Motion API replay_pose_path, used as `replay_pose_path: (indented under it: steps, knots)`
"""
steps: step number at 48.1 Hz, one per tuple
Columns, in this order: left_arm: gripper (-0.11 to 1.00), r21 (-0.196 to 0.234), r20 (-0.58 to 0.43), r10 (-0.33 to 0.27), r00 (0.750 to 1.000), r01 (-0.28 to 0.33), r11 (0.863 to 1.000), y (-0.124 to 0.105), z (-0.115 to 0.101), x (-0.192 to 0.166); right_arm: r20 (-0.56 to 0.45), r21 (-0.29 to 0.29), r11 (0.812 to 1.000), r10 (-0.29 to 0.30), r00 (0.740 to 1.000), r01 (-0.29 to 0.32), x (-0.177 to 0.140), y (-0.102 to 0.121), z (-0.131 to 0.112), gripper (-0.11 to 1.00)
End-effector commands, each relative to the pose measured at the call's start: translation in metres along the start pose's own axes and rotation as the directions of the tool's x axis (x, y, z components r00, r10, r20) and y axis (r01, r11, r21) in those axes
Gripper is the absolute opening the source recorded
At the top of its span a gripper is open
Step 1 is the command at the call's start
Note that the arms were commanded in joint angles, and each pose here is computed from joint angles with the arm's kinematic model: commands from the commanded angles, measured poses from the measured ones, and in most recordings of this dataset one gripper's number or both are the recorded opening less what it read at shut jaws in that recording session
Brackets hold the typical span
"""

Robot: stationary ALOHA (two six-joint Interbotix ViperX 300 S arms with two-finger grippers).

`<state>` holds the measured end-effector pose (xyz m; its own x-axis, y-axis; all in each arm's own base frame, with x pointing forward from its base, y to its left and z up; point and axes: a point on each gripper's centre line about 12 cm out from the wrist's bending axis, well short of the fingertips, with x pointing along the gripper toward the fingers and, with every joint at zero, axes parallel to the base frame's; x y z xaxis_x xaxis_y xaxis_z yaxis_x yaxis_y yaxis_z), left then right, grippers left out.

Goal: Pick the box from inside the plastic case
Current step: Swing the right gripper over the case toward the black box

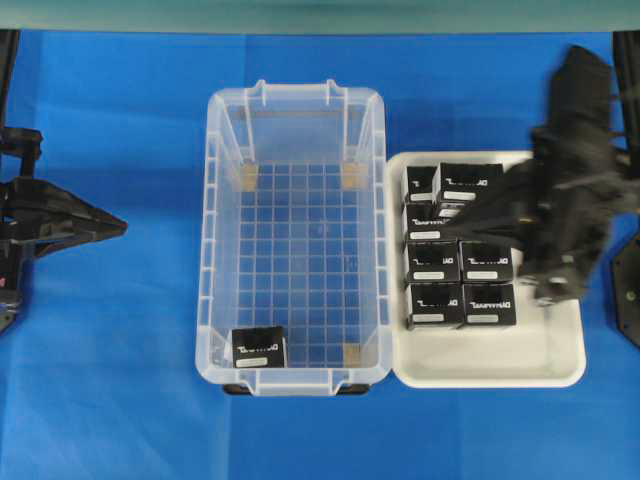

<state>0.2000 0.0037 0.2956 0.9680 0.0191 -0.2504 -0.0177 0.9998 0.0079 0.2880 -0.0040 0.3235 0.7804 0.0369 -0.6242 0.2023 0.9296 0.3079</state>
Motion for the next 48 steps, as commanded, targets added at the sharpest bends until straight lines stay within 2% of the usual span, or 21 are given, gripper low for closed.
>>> replay_pose_path:
  steps: [1, 5, 13, 21, 26, 33, 40, 48]
  knots:
    - [-0.04, -0.004, 0.017, 0.002, 1.000, -0.002, 1.000, 0.000, 0.011, 0.000, -0.064, 0.000, 1.000, -0.009, 0.998, 0.009, 0.011, 0.008, 0.019, 0.00]
    - [-0.04, -0.007, 0.011, 0.002, 1.000, -0.002, 1.000, 0.000, 0.011, 0.000, -0.157, -0.002, 0.999, -0.034, 0.987, 0.035, 0.027, 0.011, 0.029, 0.00]
    - [-0.04, -0.017, 0.008, 0.002, 1.000, -0.002, 1.000, 0.000, 0.013, -0.001, -0.335, -0.035, 0.997, -0.078, 0.939, 0.071, 0.060, 0.017, 0.049, 0.00]
    - [-0.04, -0.017, 0.021, 0.002, 1.000, -0.002, 1.000, 0.001, 0.019, -0.002, -0.443, -0.120, 0.991, -0.106, 0.890, 0.058, 0.091, 0.021, 0.061, 0.00]
    - [-0.04, -0.017, 0.020, 0.002, 1.000, -0.002, 1.000, 0.001, 0.020, -0.002, -0.470, -0.156, 0.987, -0.111, 0.875, 0.042, 0.109, 0.020, 0.066, 0.00]
    - [-0.04, -0.019, 0.011, 0.003, 1.000, -0.002, 1.000, 0.001, 0.019, -0.002, -0.491, -0.183, 0.983, -0.090, 0.867, -0.002, 0.134, 0.021, 0.070, 0.02]
    - [-0.04, -0.019, 0.011, 0.003, 1.000, -0.002, 1.000, 0.001, 0.019, -0.002, -0.534, -0.164, 0.984, -0.033, 0.845, -0.065, 0.161, 0.016, 0.065, 0.09]
    - [-0.04, -0.019, 0.014, 0.003, 1.000, -0.002, 1.000, 0.001, 0.019, -0.003, -0.572, -0.137, 0.977, 0.058, 0.818, -0.165, 0.187, 0.010, 0.054, 0.28]
